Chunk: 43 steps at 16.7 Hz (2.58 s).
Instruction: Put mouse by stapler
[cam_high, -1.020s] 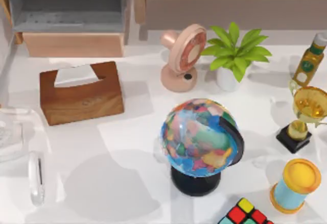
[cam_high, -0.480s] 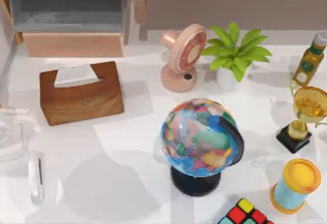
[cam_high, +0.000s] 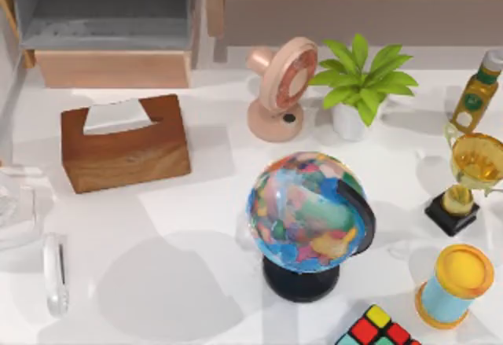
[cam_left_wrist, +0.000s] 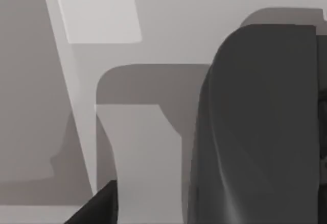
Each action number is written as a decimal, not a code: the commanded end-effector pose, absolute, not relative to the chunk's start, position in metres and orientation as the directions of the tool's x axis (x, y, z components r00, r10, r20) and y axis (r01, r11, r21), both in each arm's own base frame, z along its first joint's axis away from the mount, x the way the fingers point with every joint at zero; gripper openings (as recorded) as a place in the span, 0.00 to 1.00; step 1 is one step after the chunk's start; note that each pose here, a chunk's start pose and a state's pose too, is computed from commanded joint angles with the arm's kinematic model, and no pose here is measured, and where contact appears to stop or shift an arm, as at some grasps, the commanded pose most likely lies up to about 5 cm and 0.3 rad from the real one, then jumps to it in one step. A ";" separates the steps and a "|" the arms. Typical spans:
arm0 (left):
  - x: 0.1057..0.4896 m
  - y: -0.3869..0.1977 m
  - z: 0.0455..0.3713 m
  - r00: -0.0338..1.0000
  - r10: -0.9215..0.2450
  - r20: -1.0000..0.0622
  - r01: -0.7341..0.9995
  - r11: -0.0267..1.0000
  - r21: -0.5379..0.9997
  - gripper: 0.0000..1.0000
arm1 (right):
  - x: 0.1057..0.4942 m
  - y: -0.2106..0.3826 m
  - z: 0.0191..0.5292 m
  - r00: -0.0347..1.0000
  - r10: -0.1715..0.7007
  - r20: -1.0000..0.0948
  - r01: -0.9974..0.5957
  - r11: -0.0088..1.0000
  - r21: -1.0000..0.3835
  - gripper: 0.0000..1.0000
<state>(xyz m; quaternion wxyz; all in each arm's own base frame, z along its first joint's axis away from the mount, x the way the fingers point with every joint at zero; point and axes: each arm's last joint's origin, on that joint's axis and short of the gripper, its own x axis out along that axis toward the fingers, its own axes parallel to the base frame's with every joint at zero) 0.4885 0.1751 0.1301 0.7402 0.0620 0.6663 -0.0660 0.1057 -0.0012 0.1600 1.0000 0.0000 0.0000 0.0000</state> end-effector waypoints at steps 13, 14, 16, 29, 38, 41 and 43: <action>0.489 0.175 0.130 0.103 -0.015 -0.995 0.180 0.984 0.004 0.17 | 0.106 -0.001 0.160 1.000 0.000 0.000 0.000 1.000 0.000 1.00; 0.489 0.175 0.130 0.103 -0.015 -0.995 0.180 0.984 0.004 0.10 | 0.106 -0.001 0.160 1.000 0.000 0.000 0.000 1.000 0.000 1.00; 0.489 0.175 0.130 0.103 -0.015 -0.995 0.180 0.984 0.004 0.00 | 0.106 -0.001 0.160 1.000 0.000 0.000 0.000 1.000 0.000 1.00; 0.480 0.178 0.155 0.131 -0.005 -0.991 0.121 0.993 0.011 0.00 | 0.106 -0.001 0.160 1.000 0.000 0.000 0.000 1.000 0.000 1.00; 0.447 0.115 0.260 0.340 0.093 -0.936 -0.105 0.993 0.061 0.00 | 0.106 -0.001 0.160 1.000 0.000 0.000 0.000 1.000 0.000 1.00; 0.431 0.062 0.274 0.385 0.085 -0.919 -0.130 0.991 0.037 0.00 | 0.106 -0.001 0.160 1.000 0.000 0.000 0.000 1.000 0.000 1.00; 0.416 0.024 0.274 0.393 0.063 -0.917 -0.131 0.991 0.012 0.00 | 0.106 -0.001 0.160 1.000 0.000 0.000 0.000 1.000 0.000 1.00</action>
